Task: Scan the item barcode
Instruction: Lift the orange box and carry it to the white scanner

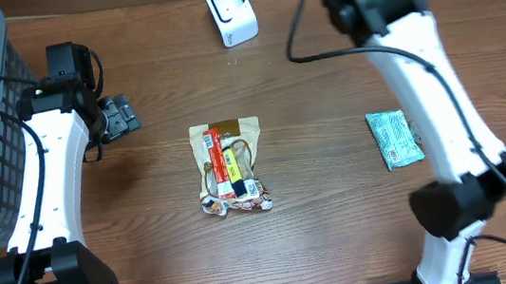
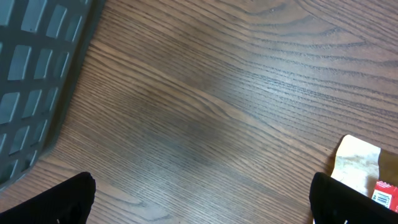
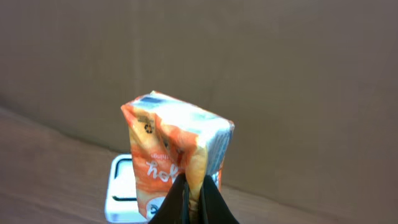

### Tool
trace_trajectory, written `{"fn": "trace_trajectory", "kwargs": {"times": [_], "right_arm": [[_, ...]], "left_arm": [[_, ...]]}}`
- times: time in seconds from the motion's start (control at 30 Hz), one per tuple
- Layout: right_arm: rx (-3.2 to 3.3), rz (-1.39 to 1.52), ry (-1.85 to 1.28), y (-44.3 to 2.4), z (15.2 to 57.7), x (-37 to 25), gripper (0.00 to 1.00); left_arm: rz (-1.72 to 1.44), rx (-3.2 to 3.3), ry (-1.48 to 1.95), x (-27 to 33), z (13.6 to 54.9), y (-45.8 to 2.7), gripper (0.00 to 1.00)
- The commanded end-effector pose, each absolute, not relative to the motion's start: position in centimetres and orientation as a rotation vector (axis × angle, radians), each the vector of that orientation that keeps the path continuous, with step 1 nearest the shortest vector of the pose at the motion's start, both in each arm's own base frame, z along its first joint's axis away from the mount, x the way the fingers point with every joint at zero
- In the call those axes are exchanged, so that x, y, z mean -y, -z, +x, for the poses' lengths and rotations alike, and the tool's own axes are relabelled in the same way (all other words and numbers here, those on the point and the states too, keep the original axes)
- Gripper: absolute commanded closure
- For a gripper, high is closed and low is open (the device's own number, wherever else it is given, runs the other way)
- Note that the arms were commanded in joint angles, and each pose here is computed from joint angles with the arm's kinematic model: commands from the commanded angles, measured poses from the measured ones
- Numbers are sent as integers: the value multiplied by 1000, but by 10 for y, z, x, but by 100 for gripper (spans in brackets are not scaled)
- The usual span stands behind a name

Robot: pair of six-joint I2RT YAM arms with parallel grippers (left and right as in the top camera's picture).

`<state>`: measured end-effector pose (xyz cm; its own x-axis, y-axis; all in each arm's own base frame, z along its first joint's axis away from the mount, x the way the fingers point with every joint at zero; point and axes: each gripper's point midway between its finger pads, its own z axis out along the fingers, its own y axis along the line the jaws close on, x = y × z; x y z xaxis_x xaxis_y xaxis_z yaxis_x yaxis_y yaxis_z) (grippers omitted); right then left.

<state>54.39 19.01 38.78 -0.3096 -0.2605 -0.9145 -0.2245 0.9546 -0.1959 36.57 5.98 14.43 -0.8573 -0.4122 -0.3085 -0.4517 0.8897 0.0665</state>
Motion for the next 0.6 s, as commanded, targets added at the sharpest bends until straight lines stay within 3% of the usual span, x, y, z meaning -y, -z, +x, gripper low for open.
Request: {"fn": "trace_trajectory", "kwargs": {"times": [0.0,0.33,0.57], "right_arm": [[-1870,-552,179,-361,558,-217,96],[-1822,-772,446,-278,599,-258,96],[-1820,-737,497,-243,619,-261,96]], "left_arm": [[-617,-2747,-202,-60,369,-154,0],[-617,-2748,-202,-60,369,-154,0],[-617,-2748,-202,-60,369,-154,0]]}}
